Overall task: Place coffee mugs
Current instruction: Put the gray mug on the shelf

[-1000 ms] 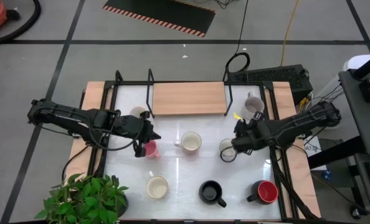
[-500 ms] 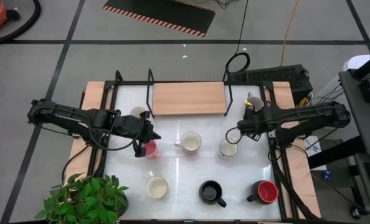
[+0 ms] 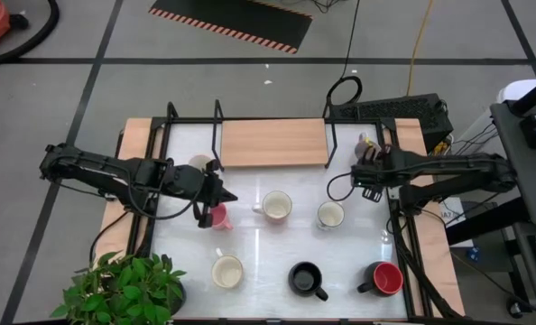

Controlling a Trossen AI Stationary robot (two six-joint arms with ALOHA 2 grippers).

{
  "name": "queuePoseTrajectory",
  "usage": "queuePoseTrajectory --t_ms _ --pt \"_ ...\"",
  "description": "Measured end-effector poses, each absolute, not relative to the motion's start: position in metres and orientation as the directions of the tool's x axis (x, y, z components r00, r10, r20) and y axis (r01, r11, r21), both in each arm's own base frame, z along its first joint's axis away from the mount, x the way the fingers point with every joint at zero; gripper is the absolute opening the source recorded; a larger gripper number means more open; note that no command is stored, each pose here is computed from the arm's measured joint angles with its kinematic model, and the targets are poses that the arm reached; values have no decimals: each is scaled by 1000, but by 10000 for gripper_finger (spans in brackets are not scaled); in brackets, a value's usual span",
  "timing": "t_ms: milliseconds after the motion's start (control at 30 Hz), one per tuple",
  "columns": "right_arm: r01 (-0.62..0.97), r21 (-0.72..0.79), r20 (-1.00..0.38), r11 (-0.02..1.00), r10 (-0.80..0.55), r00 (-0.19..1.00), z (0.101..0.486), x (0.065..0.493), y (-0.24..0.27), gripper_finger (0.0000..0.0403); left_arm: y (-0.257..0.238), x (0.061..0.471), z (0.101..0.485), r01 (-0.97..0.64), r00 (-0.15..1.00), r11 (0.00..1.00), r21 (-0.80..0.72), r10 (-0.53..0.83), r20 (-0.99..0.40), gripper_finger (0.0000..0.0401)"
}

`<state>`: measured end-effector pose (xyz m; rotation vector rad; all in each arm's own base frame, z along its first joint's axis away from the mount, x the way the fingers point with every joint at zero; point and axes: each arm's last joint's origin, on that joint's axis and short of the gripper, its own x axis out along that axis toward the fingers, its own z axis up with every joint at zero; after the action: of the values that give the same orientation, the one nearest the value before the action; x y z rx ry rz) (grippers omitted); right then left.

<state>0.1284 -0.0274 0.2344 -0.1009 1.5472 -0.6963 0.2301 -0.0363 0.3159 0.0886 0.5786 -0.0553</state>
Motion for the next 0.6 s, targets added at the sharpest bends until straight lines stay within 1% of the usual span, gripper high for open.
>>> queuePoseTrajectory --t_ms 133,300,400,467,600 --pt "324 -465 -884 824 -455 -109 231 131 -33 291 -36 230 316 77 835 995 69 -27 -550 1" --pt "260 -518 -853 815 -516 -82 231 135 -41 296 -36 230 315 88 833 993 84 -27 -553 1" --pt "212 -511 -857 833 -513 -51 228 138 -47 291 -36 230 315 94 833 991 94 -27 -553 1" --pt "208 -481 -873 852 -486 -31 226 140 -51 284 -36 230 315 94 832 991 94 -27 -554 1" --pt "201 -445 -895 873 -444 -51 220 138 -57 266 -36 230 315 95 831 991 95 -26 -555 1"
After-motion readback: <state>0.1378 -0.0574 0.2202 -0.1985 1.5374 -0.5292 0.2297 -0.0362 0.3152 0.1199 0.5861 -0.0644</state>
